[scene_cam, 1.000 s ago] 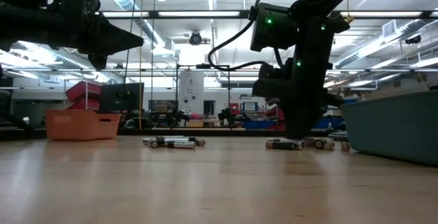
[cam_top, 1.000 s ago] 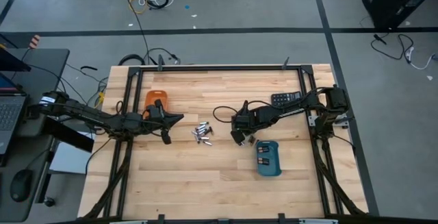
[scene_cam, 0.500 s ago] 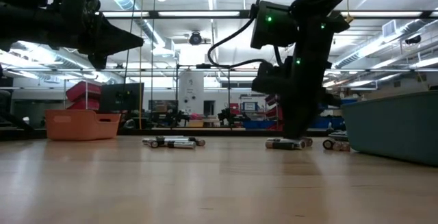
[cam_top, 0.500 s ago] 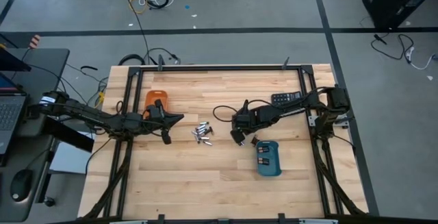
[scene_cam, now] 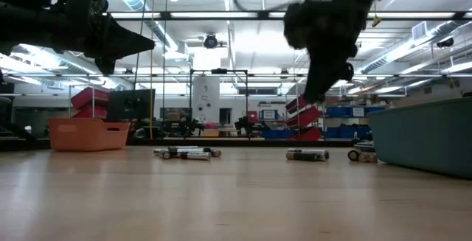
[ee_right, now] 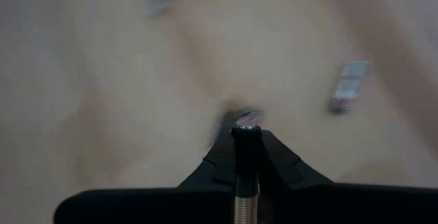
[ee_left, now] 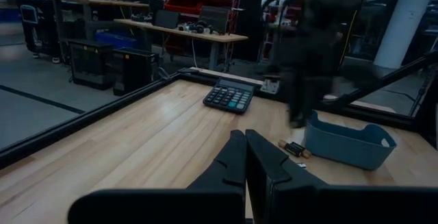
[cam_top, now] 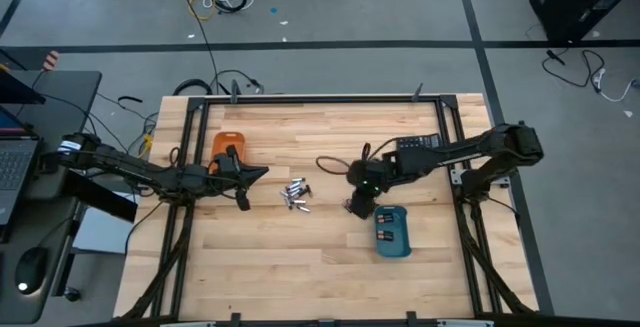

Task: Sort batteries
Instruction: Put the black battery into the blue bin

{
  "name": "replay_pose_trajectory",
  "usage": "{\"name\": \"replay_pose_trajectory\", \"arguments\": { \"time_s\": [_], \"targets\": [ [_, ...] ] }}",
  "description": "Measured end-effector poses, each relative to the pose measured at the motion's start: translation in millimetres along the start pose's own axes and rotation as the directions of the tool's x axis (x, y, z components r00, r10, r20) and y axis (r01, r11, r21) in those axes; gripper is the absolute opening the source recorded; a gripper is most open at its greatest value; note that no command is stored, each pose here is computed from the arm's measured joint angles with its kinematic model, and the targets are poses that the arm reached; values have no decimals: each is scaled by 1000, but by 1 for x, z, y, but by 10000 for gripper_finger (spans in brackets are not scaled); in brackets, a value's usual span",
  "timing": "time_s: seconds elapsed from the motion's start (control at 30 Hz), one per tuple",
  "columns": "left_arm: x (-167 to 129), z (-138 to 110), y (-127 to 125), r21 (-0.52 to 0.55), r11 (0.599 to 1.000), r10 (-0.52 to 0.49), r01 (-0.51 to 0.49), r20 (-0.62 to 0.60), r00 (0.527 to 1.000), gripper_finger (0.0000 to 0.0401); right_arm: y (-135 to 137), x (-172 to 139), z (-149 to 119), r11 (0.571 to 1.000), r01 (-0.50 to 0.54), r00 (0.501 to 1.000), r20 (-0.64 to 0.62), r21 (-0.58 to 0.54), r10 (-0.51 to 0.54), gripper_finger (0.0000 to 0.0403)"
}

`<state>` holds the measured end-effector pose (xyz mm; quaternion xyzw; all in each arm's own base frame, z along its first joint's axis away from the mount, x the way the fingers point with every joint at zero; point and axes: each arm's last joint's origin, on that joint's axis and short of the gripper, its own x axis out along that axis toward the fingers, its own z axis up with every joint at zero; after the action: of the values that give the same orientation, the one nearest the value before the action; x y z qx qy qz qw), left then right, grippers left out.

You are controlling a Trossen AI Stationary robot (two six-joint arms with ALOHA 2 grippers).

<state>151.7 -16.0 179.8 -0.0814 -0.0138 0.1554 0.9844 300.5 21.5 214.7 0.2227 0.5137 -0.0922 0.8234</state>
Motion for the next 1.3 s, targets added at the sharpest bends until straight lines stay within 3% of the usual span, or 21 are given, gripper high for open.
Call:
{"name": "replay_pose_trajectory", "arguments": {
  "time_s": [0.17, 0.27, 0.37, 0.5, 0.67, 0.97, 1.13, 1.3],
  "targets": [
    [0, 0, 0, -4, 1000, 0, 0, 2, 1000, 0, 30, -21, -22, 950, -133, 991, -47, -283, 125, 24],
    [0, 1, 0, -9, 1000, -1, 1, 8, 1000, 0, 37, -28, -40, 928, -136, 987, -132, -348, 95, 24],
    [0, 2, 0, -16, 1000, -3, 3, 21, 1000, 0, 38, -30, -57, 929, -64, 977, -213, -365, -16, 24],
    [0, 4, -1, -26, 1000, -5, 6, 38, 999, 0, 40, -29, -68, 914, 2, 968, -230, -405, -104, 27],
    [0, 6, -1, -57, 998, -13, 16, 58, 998, 0, 45, -17, -73, 897, 12, 959, -250, -443, -137, 26],
    [0, 6, -1, -62, 998, -15, 19, 61, 998, 0, 47, 0, -76, 895, 41, 943, -278, -444, -181, 87],
    [0, 6, -1, -61, 998, -18, 21, 60, 998, 0, 48, -2, -75, 896, 35, 948, -268, -442, -169, 93],
    [0, 3, -4, -47, 991, -126, 127, 21, 992, 0, 48, -2, -73, 894, 50, 953, -246, -445, -176, 85]
  ]
}}
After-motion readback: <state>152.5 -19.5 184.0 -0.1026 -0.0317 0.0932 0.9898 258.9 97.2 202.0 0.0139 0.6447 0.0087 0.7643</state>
